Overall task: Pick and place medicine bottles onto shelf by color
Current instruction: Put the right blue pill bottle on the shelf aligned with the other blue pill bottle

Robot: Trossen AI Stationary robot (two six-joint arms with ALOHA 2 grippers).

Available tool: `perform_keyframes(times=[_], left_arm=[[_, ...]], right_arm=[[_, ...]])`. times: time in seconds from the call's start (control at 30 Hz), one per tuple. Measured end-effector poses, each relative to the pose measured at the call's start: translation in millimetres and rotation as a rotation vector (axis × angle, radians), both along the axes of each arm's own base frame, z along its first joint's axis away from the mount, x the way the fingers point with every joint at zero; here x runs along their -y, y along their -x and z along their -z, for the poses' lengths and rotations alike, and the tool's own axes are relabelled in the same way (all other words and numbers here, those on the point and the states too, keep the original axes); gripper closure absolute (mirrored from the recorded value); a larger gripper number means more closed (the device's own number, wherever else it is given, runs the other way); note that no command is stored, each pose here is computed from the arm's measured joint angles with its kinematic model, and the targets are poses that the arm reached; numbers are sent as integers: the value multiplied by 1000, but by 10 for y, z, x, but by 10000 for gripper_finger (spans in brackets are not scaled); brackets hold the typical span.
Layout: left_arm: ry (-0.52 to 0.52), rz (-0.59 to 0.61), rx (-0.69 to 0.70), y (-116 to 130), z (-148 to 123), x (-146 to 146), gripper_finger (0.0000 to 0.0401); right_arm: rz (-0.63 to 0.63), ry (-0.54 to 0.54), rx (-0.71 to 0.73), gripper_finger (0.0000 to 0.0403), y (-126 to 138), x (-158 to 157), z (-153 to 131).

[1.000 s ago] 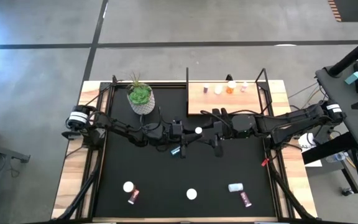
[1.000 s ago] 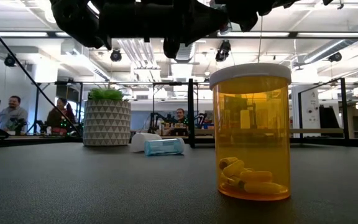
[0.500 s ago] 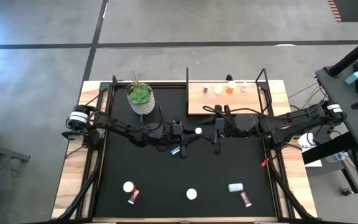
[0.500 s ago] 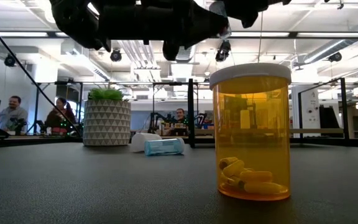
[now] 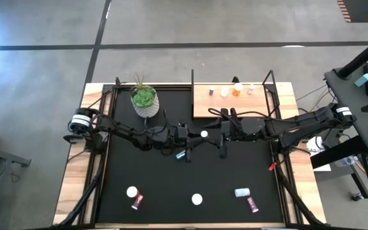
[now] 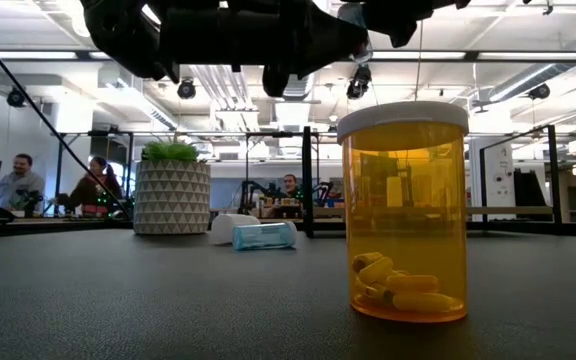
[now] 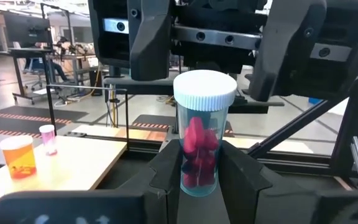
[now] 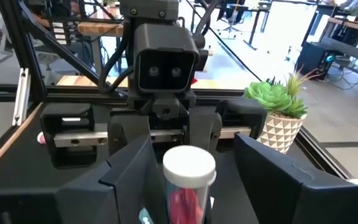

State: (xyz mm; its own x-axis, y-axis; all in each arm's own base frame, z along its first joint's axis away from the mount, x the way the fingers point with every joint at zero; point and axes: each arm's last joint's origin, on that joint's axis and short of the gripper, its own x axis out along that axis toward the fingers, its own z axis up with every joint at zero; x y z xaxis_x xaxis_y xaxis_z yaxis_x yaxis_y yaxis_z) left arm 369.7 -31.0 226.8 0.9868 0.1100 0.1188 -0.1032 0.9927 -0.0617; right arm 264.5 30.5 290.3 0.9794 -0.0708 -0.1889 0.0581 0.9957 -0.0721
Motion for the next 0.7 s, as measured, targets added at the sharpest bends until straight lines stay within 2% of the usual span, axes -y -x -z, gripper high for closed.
perform_keyframes(times=[0.3,0.7], left_arm=[[-17,-2,4,0,-7,0,331],[-18,-2,3,0,-7,0,331]], right_arm=[[2,-1,-45,158,8,1,28],[9,-17,-33,216,1,1,-12]])
